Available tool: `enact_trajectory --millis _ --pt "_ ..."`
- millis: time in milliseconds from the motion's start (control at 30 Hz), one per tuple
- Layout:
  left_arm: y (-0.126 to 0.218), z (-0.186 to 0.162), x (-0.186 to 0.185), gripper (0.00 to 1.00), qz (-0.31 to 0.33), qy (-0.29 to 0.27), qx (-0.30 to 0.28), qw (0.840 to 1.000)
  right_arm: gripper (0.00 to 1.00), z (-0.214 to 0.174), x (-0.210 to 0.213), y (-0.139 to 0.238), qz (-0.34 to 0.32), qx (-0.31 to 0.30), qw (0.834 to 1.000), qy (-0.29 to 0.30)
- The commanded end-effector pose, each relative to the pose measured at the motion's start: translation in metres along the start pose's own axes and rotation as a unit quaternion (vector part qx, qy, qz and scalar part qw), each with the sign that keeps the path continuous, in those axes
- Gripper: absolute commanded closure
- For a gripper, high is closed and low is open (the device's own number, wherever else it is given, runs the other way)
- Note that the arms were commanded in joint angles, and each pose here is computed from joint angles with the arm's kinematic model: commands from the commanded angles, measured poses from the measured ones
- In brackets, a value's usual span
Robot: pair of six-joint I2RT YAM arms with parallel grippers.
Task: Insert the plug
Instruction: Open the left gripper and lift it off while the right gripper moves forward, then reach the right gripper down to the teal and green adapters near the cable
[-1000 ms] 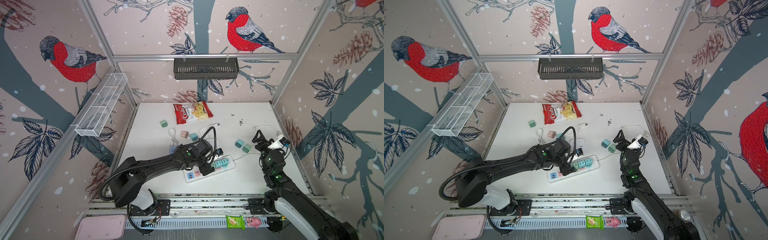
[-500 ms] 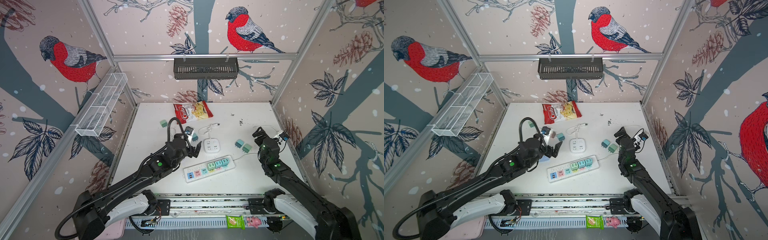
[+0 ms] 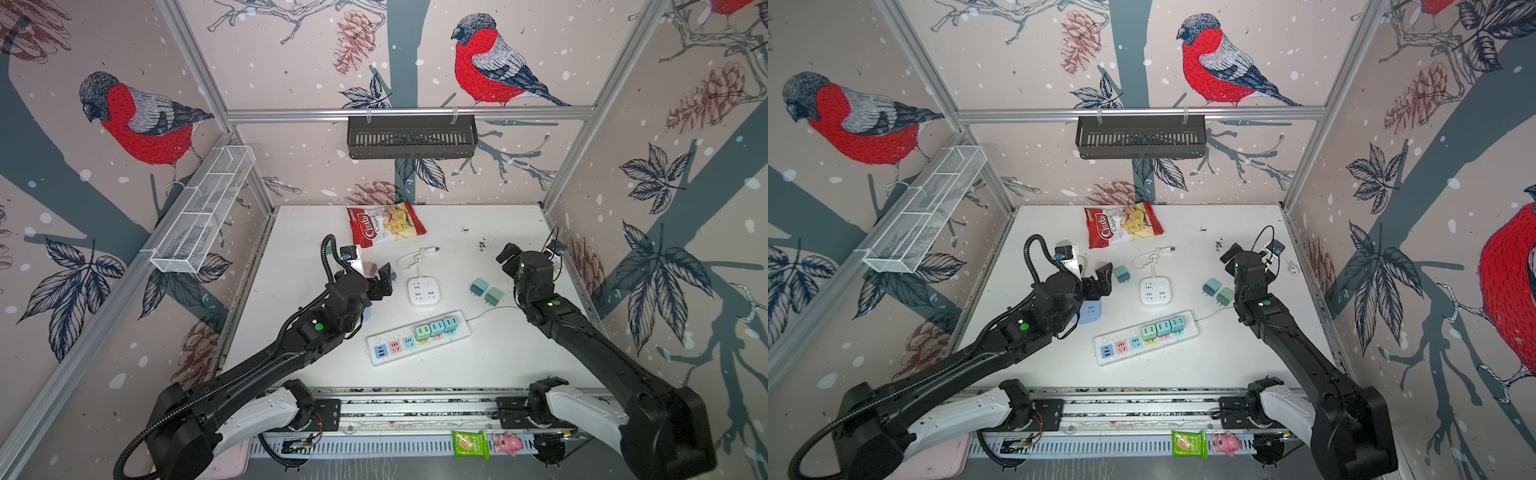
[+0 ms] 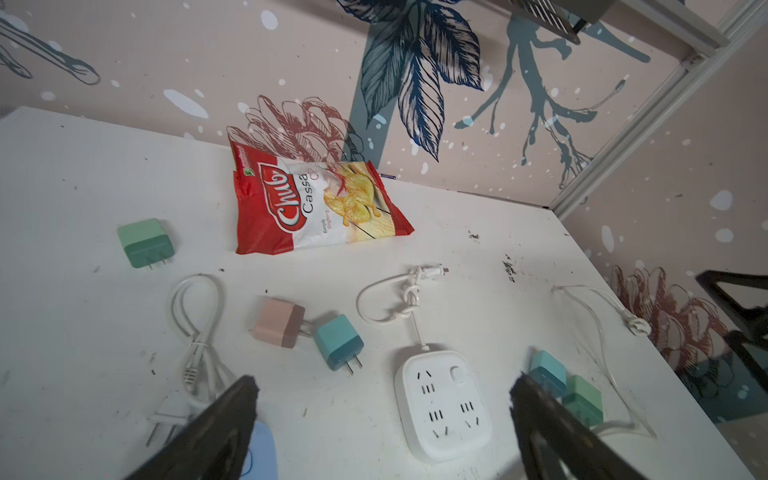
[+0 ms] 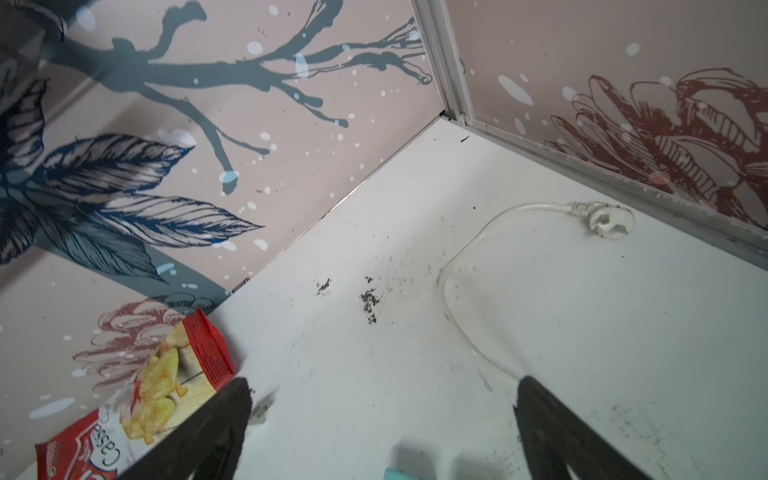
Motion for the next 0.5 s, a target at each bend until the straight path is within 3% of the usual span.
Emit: enact_trajectory --millis 0,133,233,300,367,433,467 --pt "0.002 0.009 0.005 0.07 0.006 0.026 -0.041 0.999 0.01 -0.005 0.006 -0.001 0.019 0.02 0.999 0.037" --pt "-0.011 0.004 0.041 0.03 0.075 0.054 -0.036 0.995 0.02 -0.012 0.001 -0.008 -0.028 0.058 0.997 0.033" --pt "-0.018 -0.007 0.058 0.03 0.057 0.064 -0.047 0.995 0.18 -0.017 0.007 -0.014 -0.045 0.121 0.991 0.034" --pt "-0.018 -0.015 0.066 0.03 0.046 0.028 -0.077 0.996 0.27 -0.024 0.012 -0.015 -0.044 0.166 0.984 0.038" --pt "-0.017 -0.017 0.07 0.03 0.046 -0.022 -0.104 0.993 0.28 -0.041 0.008 -0.017 -0.057 0.204 0.976 0.052" --pt "-0.017 -0.012 0.074 0.03 0.076 -0.005 -0.103 0.992 0.29 -0.06 0.0 -0.018 -0.062 0.23 0.969 0.063" --pt "-0.018 -0.014 0.071 0.03 0.059 -0.008 -0.096 0.994 0.29 -0.07 -0.007 -0.018 -0.069 0.241 0.966 0.07"
Point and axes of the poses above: each gripper's point midway between its finger pads, its own y axis back along the fingers, its own x axis along the line the jaws close on, z = x × y, the point moved 6 cm from there along y, back along the fingers, and after that the axes turned 8 degrees about y, right-handed, at the moved point
